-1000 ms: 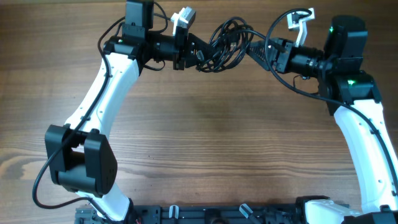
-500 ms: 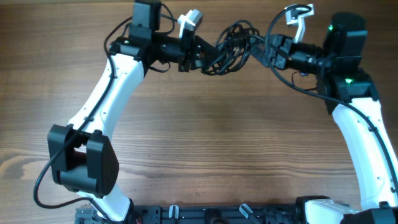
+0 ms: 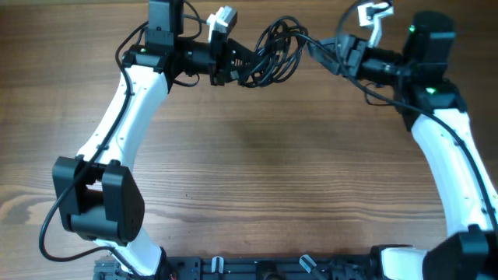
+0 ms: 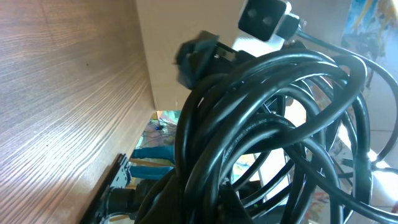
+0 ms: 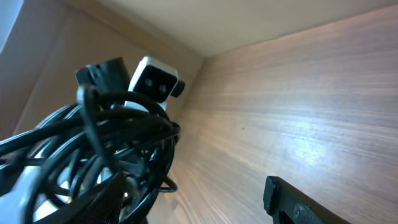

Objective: Untangle cables

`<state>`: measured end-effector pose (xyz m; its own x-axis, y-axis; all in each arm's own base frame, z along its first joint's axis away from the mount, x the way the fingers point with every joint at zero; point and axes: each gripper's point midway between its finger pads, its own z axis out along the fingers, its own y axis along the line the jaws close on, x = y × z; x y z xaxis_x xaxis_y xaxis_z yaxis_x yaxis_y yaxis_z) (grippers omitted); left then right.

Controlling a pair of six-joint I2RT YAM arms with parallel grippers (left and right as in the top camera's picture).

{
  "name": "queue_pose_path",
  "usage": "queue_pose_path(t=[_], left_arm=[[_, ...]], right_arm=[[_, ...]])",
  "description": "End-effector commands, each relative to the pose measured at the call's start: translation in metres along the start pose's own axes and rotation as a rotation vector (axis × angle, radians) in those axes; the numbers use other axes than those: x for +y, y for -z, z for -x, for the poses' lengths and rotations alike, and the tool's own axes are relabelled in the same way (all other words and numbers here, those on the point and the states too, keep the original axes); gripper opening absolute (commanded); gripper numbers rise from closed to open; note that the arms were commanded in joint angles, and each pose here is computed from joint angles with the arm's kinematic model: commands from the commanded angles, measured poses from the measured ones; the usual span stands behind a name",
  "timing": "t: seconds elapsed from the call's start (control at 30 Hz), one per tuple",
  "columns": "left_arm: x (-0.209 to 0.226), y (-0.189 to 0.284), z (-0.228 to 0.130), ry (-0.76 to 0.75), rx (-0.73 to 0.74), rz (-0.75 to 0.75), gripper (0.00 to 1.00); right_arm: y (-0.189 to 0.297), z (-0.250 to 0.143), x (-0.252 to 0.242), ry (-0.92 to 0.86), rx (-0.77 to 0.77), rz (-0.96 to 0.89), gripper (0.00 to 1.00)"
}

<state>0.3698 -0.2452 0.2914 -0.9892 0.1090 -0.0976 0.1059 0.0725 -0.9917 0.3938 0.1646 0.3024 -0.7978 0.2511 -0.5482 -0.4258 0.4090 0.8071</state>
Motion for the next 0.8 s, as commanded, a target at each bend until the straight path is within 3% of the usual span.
queue_pose_path(t=[0.0, 0.33, 0.57, 0.77], left_arm=[[-0.014, 0.001, -0.005, -0.038, 0.03, -0.04, 0.04], [-0.014, 0.001, -0.004, -0.039, 0.027, -0.036, 0.05], [-0.013, 0.001, -0.004, -0.039, 0.025, -0.034, 0.05], [-0.013, 0.001, -0.003, -0.046, 0.022, -0.031, 0.05]], right_arm=[[-0.012, -0.008, 0.02, 0.075, 0.062, 0.111, 0.74], [-0.023, -0.017, 0.034, 0.11, 0.096, 0.16, 0.74], [-0.011, -0.017, 0.002, 0.02, 0.083, 0.046, 0.72], [-0.006, -0.024, 0.011, 0.024, 0.122, 0.113, 0.71]])
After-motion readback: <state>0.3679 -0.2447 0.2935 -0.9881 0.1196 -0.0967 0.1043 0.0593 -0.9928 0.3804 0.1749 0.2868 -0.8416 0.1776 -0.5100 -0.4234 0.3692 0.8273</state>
